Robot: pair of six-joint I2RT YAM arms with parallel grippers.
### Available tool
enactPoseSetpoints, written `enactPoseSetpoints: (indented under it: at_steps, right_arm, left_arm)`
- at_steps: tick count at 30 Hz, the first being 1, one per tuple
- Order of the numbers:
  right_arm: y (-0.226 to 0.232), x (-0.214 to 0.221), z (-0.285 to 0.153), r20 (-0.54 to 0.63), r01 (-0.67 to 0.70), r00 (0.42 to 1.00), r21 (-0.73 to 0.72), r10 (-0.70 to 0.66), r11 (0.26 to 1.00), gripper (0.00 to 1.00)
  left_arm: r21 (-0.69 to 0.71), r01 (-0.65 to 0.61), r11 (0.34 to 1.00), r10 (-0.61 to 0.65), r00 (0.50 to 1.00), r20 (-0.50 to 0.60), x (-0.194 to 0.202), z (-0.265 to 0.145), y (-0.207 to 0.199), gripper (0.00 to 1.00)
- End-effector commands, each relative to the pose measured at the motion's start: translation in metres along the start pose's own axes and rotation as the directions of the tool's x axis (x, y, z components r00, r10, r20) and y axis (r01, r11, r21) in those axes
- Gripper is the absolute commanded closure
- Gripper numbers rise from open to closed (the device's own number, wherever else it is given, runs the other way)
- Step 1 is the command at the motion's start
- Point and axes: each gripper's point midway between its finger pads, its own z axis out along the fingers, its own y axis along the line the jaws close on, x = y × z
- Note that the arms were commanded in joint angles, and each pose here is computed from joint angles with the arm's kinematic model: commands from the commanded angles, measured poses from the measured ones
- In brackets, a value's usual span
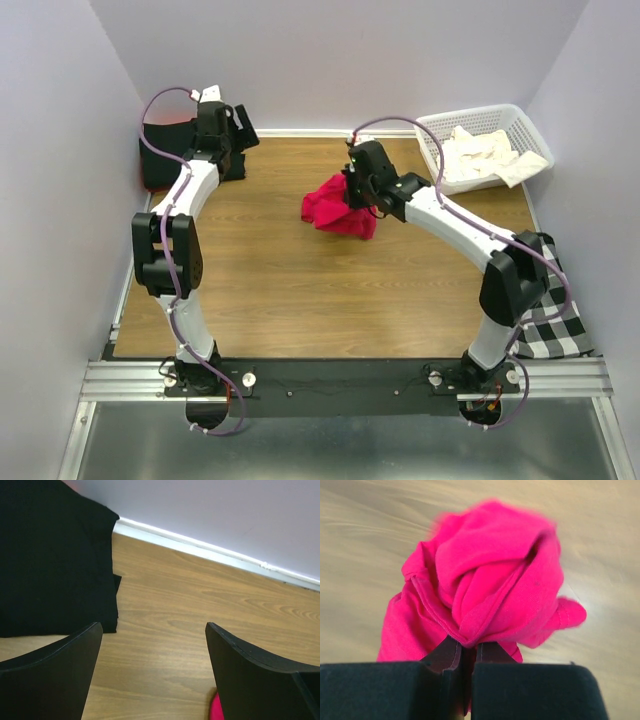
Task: Fold and stack the t-shirts
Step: Move the tshirt to the center of the board
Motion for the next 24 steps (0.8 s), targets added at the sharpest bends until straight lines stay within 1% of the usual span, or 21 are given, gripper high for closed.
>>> enactPoseSetpoints:
  at_steps: [1, 2, 4, 5, 6, 8, 9, 10, 11, 13, 14, 15, 17, 18, 19, 20, 22, 24]
  right_arm:
    - [-0.066, 0.027, 0.025, 0.021, -0.194, 0.981, 0.262, 0.195, 0.946, 0.99]
    - [-0.081, 0.028, 0.025, 0.035, -0.212, 0.977, 0.305, 0.212, 0.928, 0.99]
    - [-0.091, 0.032, 0.027, 0.043, -0.242, 0.969, 0.338, 0.242, 0.91, 0.99]
    - [-0.103, 0.034, 0.027, 0.055, -0.256, 0.965, 0.373, 0.255, 0.892, 0.99]
    - [-0.107, 0.036, 0.029, 0.05, -0.267, 0.962, 0.375, 0.269, 0.888, 0.99]
    - [-0.119, 0.043, 0.035, 0.041, -0.308, 0.947, 0.385, 0.317, 0.87, 0.97]
    - [-0.119, 0.05, 0.038, 0.022, -0.317, 0.942, 0.376, 0.334, 0.871, 0.92]
    - [-0.122, 0.055, 0.04, 0.012, -0.324, 0.938, 0.381, 0.346, 0.866, 0.9]
    - [-0.124, 0.062, 0.045, -0.003, -0.343, 0.928, 0.383, 0.373, 0.858, 0.89]
    - [-0.126, 0.073, 0.05, -0.027, -0.354, 0.919, 0.386, 0.394, 0.852, 0.82]
    - [-0.125, 0.079, 0.054, -0.046, -0.364, 0.911, 0.382, 0.411, 0.849, 0.77]
    - [-0.125, 0.083, 0.056, -0.055, -0.365, 0.908, 0.385, 0.416, 0.848, 0.67]
    - [-0.126, 0.089, 0.059, -0.068, -0.371, 0.901, 0.389, 0.428, 0.843, 0.64]
    - [-0.126, 0.093, 0.061, -0.08, -0.368, 0.9, 0.391, 0.429, 0.844, 0.59]
    - [-0.125, 0.093, 0.062, -0.083, -0.37, 0.898, 0.39, 0.433, 0.843, 0.57]
    - [-0.127, 0.096, 0.063, -0.089, -0.369, 0.896, 0.397, 0.435, 0.841, 0.55]
    - [-0.128, 0.098, 0.065, -0.098, -0.368, 0.893, 0.401, 0.439, 0.839, 0.55]
    - [-0.128, 0.1, 0.066, -0.104, -0.366, 0.892, 0.403, 0.439, 0.839, 0.55]
  left_arm:
    - [0.058, -0.04, 0.997, 0.039, 0.999, 0.019, -0.003, -0.012, -0.011, 0.07]
    - [0.087, -0.052, 0.995, 0.052, 0.999, 0.01, 0.0, -0.014, -0.016, 0.07]
    - [0.105, -0.077, 0.991, 0.077, 0.997, -0.001, 0.007, -0.018, -0.024, 0.07]
    - [0.122, -0.109, 0.986, 0.111, 0.994, -0.007, 0.012, -0.02, -0.029, 0.07]
    - [0.133, -0.124, 0.983, 0.127, 0.992, -0.01, 0.014, -0.022, -0.033, 0.07]
    - [0.186, -0.181, 0.966, 0.192, 0.981, -0.039, 0.034, -0.026, -0.049, 0.07]
    - [0.203, -0.203, 0.958, 0.216, 0.975, -0.047, 0.04, -0.028, -0.055, 0.07]
    - [0.221, -0.223, 0.949, 0.243, 0.968, -0.067, 0.052, -0.03, -0.06, 0.07]
    - [0.252, -0.249, 0.935, 0.277, 0.958, -0.081, 0.065, -0.035, -0.075, 0.07]
    - [0.259, -0.299, 0.918, 0.333, 0.938, -0.094, 0.081, -0.04, -0.085, 0.06]
    - [0.274, -0.322, 0.906, 0.364, 0.924, -0.119, 0.1, -0.045, -0.093, 0.05]
    - [0.285, -0.333, 0.899, 0.379, 0.917, -0.125, 0.107, -0.048, -0.096, 0.05]
    - [0.318, -0.323, 0.892, 0.386, 0.909, -0.16, 0.129, -0.051, -0.099, 0.05]
    - [0.333, -0.319, 0.887, 0.389, 0.906, -0.169, 0.136, -0.053, -0.103, 0.05]
    - [0.336, -0.302, 0.892, 0.378, 0.906, -0.19, 0.146, -0.054, -0.102, 0.05]
    - [0.372, -0.296, 0.88, 0.38, 0.908, -0.176, 0.148, -0.054, -0.11, 0.05]
    - [0.385, -0.293, 0.875, 0.385, 0.903, -0.188, 0.158, -0.052, -0.114, 0.05]
    - [0.408, -0.288, 0.866, 0.395, 0.896, -0.205, 0.169, -0.048, -0.119, 0.08]
